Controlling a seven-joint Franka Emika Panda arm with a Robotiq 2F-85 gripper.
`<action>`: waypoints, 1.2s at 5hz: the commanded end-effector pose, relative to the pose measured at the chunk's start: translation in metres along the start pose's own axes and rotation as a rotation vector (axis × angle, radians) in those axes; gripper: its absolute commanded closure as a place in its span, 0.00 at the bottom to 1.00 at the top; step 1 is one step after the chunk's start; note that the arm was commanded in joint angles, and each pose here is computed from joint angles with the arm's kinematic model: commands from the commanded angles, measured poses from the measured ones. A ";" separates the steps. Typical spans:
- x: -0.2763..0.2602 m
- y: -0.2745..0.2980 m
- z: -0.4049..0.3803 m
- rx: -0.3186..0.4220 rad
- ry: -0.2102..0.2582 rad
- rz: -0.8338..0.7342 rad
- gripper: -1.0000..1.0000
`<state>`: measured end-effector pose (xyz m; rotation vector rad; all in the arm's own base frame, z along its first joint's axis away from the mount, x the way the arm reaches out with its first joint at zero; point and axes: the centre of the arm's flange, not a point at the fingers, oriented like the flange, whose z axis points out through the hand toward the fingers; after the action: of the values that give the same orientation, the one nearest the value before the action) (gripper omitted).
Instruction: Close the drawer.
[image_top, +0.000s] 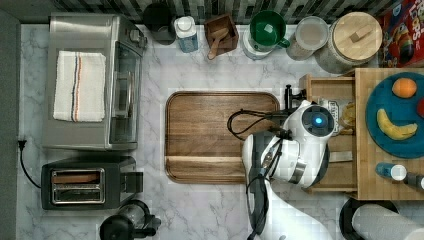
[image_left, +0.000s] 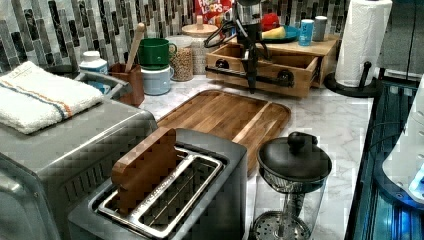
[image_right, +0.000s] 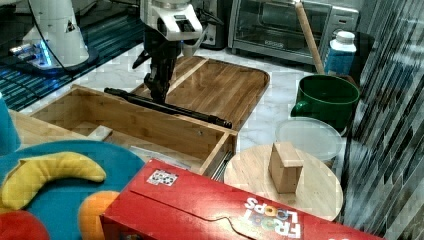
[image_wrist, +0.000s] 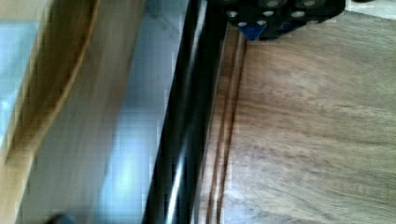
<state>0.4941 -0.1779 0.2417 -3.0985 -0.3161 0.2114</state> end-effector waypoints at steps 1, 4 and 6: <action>-0.040 0.172 -0.061 -0.100 0.188 0.100 1.00; -0.067 0.242 -0.060 -0.181 0.311 0.118 1.00; -0.073 0.243 -0.065 -0.173 0.305 0.126 1.00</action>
<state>0.4850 -0.3359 0.2466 -3.0716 -0.1833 -0.0922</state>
